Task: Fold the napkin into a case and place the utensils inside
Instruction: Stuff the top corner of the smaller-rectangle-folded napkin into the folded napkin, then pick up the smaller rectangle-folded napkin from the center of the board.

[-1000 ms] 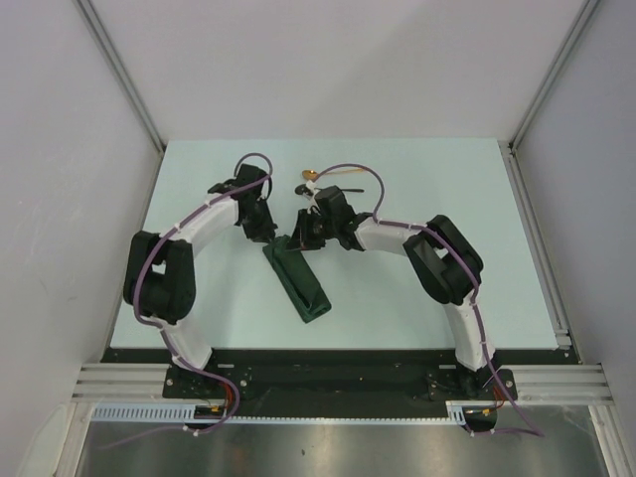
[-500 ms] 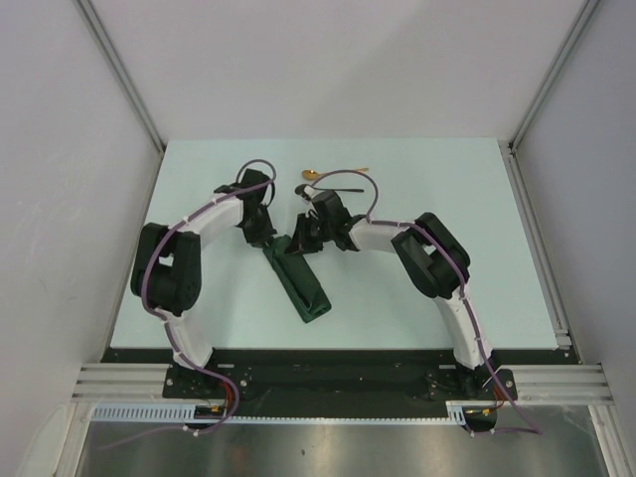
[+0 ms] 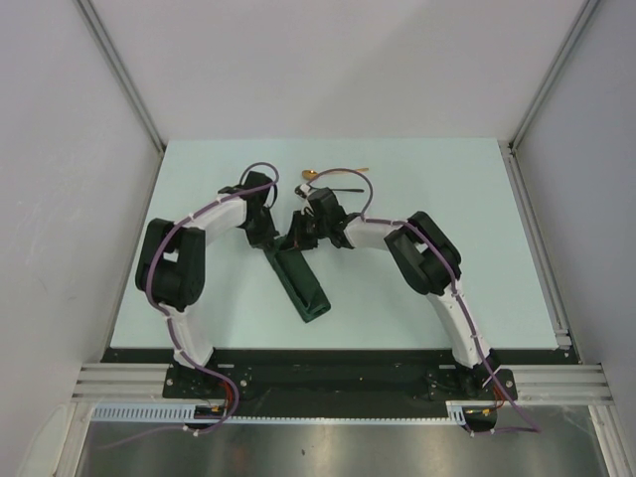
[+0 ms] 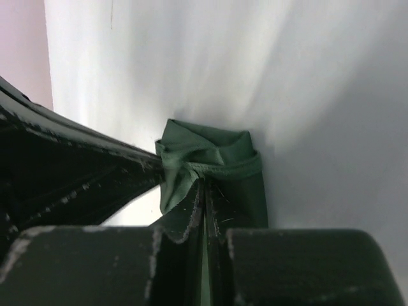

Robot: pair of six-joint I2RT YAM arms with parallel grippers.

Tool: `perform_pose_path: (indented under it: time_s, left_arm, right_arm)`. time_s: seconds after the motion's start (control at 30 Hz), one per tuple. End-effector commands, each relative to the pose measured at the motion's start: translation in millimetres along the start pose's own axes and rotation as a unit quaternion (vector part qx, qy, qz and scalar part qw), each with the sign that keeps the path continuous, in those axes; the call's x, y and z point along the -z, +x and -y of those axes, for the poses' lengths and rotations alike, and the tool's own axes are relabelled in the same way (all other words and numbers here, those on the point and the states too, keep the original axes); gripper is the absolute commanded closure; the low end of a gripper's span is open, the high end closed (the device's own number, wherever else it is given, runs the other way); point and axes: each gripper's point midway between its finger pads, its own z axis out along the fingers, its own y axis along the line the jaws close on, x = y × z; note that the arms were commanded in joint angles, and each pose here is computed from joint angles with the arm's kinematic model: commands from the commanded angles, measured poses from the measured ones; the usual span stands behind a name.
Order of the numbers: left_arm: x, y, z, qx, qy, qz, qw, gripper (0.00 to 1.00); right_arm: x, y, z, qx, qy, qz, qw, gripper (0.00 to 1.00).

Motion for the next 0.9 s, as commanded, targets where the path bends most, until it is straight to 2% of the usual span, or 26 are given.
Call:
perform_pose_path:
  time_s: [0.0,0.2,0.3,0.5,0.57,0.7,0.77,0.8,0.87]
  left_arm:
    - [0.1,-13.1,26.8,-0.003,0.043,0.011,0.999,1.00]
    - [-4.0,-11.3,30.3,0.003,0.048,0.006,0.999,1.00]
    - [9.1,-16.1,30.8,0.007,0.052,0.023,0.998,1.00]
    - [66.4,-25.3,37.0,0.005,0.099,0.074,0.992,0.99]
    - [91.5,-27.4,33.7,-0.005,0.110,0.103,0.989,0.97]
    - [124.1,-27.6,16.9,-0.017,0.108,0.149,0.983,0.95]
    - [129.7,-22.5,9.5,-0.019,0.113,0.162,0.980,0.93]
    - [143.3,-24.1,6.4,-0.016,0.123,0.182,0.975,0.93]
    - [147.7,-18.9,4.1,-0.020,0.132,0.186,0.974,0.92]
  right_arm:
    - [-18.7,5.4,2.2,0.006,0.002,-0.006,1.000,0.95]
    - [-22.9,12.2,-7.4,0.006,-0.009,-0.014,1.000,0.95]
    - [-13.7,3.7,-14.7,0.013,-0.016,-0.007,1.000,0.95]
    - [15.2,-15.1,-44.8,0.035,-0.013,-0.003,0.999,0.92]
    - [26.2,-14.2,-49.6,0.044,0.001,-0.010,0.999,0.87]
    - [51.3,-11.3,-59.6,0.078,0.043,-0.013,0.996,0.71]
    - [65.6,-6.6,-58.0,0.087,0.073,-0.023,0.993,0.58]
    - [67.4,0.7,-61.7,0.099,0.080,-0.030,0.991,0.48]
    - [76.4,11.0,-58.3,0.134,0.122,-0.047,0.982,0.38]
